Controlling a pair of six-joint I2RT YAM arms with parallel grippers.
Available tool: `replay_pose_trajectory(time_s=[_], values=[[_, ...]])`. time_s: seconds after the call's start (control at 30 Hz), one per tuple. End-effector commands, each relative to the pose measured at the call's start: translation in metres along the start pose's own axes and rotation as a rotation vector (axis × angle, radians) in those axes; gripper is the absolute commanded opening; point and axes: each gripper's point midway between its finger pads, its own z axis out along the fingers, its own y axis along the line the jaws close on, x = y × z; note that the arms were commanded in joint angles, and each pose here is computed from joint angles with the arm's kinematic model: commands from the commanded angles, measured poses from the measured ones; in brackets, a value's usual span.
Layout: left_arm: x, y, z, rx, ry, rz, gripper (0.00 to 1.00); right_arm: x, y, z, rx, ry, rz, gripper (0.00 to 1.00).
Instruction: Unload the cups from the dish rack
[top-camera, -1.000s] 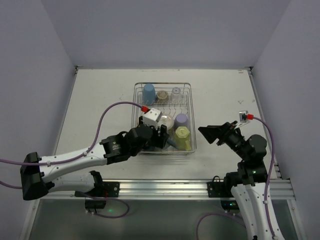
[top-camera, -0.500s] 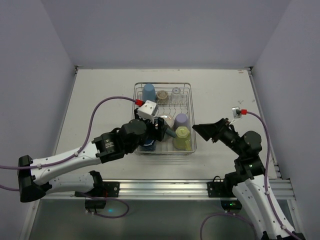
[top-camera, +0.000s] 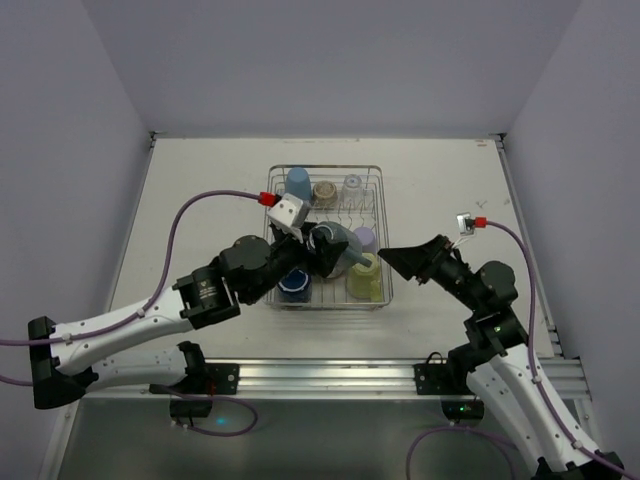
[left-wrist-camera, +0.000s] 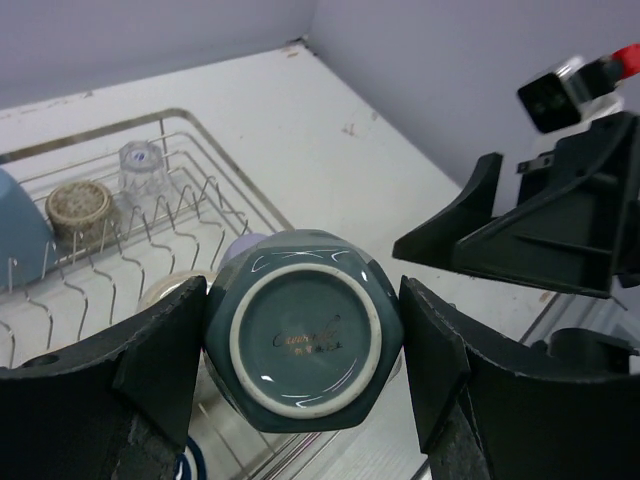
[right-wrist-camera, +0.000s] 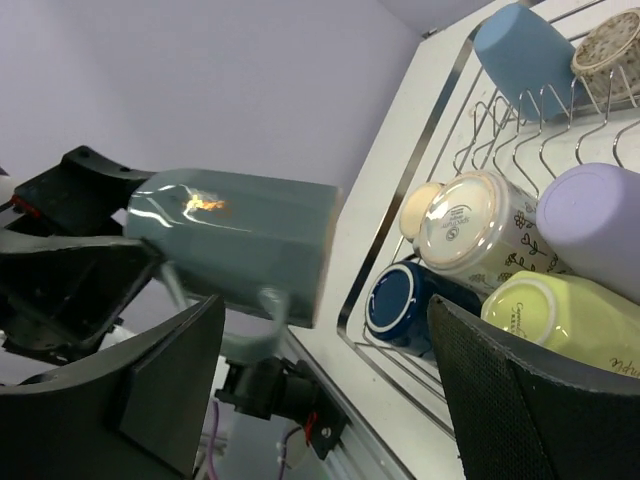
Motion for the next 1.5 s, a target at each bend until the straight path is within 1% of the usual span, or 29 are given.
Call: replay_pose_trajectory(time_s=[0.0, 0.13, 0.23, 0.27, 0.43, 0.57, 0.7, 0.8, 0.9, 0.93, 1.07, 1.13, 1.17, 1.23, 1.3, 1.33, 1.37, 1.4, 1.43, 1.47], values=[[-0.089, -0.033, -0.021, 0.177, -0.298, -0.093, 0.0, -0.022, 0.004, 0.0, 0.001, -0.138, 0.08, 0.84], [-0.093, -0.044, -0.026, 0.252, -0.337, -0.071, 0.0, -0.024, 0.013, 0.004, -0.034, -0.127, 0.121, 0.85], [-0.096, -0.055, -0.029, 0.312, -0.357, -0.058, 0.0, -0.022, 0.029, 0.007, -0.111, -0.089, 0.178, 0.86], [-0.098, -0.057, -0.03, 0.327, -0.365, -0.057, 0.0, -0.023, 0.038, 0.006, -0.153, -0.088, 0.172, 0.86], [-0.097, -0.064, -0.034, 0.374, -0.378, -0.046, 0.0, -0.024, 0.06, 0.003, -0.235, -0.067, 0.19, 0.87], [-0.099, -0.073, -0.04, 0.434, -0.402, -0.037, 0.0, -0.017, 0.07, 0.002, -0.278, -0.016, 0.208, 0.85], [-0.098, -0.076, -0.039, 0.457, -0.418, -0.009, 0.0, -0.009, 0.082, 0.003, -0.328, 0.04, 0.235, 0.83], [-0.096, -0.081, -0.039, 0.482, -0.426, 0.005, 0.0, -0.007, 0.09, 0.002, -0.363, 0.055, 0.262, 0.81], [-0.094, -0.086, -0.038, 0.513, -0.424, 0.013, 0.0, -0.007, 0.098, 0.001, -0.408, 0.062, 0.26, 0.75], [-0.093, -0.086, -0.038, 0.512, -0.423, 0.013, 0.0, -0.007, 0.1, 0.001, -0.418, 0.061, 0.265, 0.7], [-0.089, -0.085, -0.039, 0.515, -0.419, 0.001, 0.0, -0.012, 0.118, -0.004, -0.514, 0.056, 0.238, 0.58], [-0.085, -0.085, -0.039, 0.517, -0.415, -0.009, 0.0, -0.015, 0.127, -0.007, -0.56, 0.056, 0.245, 0.57], [-0.084, -0.088, -0.041, 0.542, -0.413, -0.008, 0.0, -0.018, 0.137, -0.012, -0.613, 0.046, 0.228, 0.56], [-0.08, -0.087, -0.041, 0.542, -0.405, -0.012, 0.0, -0.019, 0.142, -0.012, -0.646, 0.06, 0.255, 0.54], [-0.077, -0.086, -0.04, 0.538, -0.401, -0.014, 0.0, -0.02, 0.152, -0.018, -0.702, 0.062, 0.246, 0.47], [-0.075, -0.086, -0.039, 0.539, -0.394, -0.015, 0.02, -0.019, 0.153, -0.017, -0.712, 0.07, 0.256, 0.43], [-0.072, -0.086, -0.039, 0.537, -0.384, -0.015, 0.07, -0.02, 0.156, -0.019, -0.726, 0.069, 0.251, 0.4], [-0.07, -0.085, -0.038, 0.534, -0.378, -0.01, 0.12, -0.019, 0.159, -0.019, -0.733, 0.073, 0.251, 0.32], [-0.067, -0.083, -0.037, 0.528, -0.368, -0.009, 0.24, -0.02, 0.16, -0.021, -0.738, 0.068, 0.242, 0.27], [-0.065, -0.082, -0.038, 0.52, -0.361, -0.008, 0.31, -0.019, 0.16, -0.02, -0.73, 0.07, 0.244, 0.21]])
